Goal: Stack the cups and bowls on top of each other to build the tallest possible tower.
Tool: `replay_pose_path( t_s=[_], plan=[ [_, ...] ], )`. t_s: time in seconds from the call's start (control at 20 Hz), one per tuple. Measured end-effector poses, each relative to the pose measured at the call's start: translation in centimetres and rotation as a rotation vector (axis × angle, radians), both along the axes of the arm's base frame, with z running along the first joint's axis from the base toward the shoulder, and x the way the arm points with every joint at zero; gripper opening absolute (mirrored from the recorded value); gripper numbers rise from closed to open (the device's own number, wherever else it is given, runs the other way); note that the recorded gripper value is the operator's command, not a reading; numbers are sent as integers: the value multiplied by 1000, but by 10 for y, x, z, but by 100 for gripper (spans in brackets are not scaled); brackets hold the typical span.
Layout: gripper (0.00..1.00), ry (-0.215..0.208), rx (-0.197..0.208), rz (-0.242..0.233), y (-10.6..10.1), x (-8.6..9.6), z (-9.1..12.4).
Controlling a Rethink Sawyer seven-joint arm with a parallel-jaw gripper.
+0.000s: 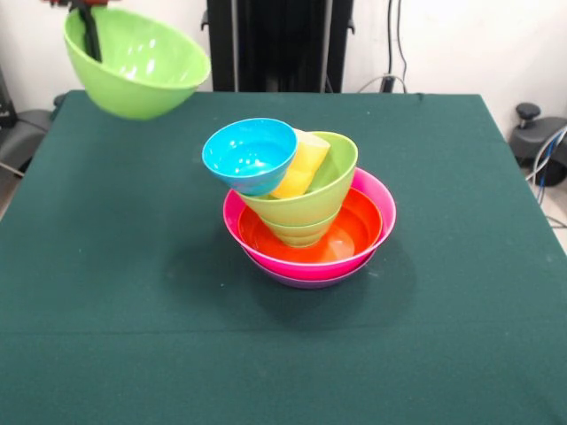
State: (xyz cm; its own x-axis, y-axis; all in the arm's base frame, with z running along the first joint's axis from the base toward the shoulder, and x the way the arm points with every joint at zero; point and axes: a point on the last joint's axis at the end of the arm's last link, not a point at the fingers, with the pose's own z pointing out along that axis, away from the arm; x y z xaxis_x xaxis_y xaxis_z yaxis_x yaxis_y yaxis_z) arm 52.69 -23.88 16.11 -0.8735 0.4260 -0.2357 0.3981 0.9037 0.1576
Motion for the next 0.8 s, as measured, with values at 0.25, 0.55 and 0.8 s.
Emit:
replay_pose_path(
  t_s=[0.25,0.55,0.8],
  plan=[
    [0,4,34,-27,33,11,49],
    [0,-3,37,-34,61,20,84],
    [0,-1,29,6,83,26,85]
  ],
)
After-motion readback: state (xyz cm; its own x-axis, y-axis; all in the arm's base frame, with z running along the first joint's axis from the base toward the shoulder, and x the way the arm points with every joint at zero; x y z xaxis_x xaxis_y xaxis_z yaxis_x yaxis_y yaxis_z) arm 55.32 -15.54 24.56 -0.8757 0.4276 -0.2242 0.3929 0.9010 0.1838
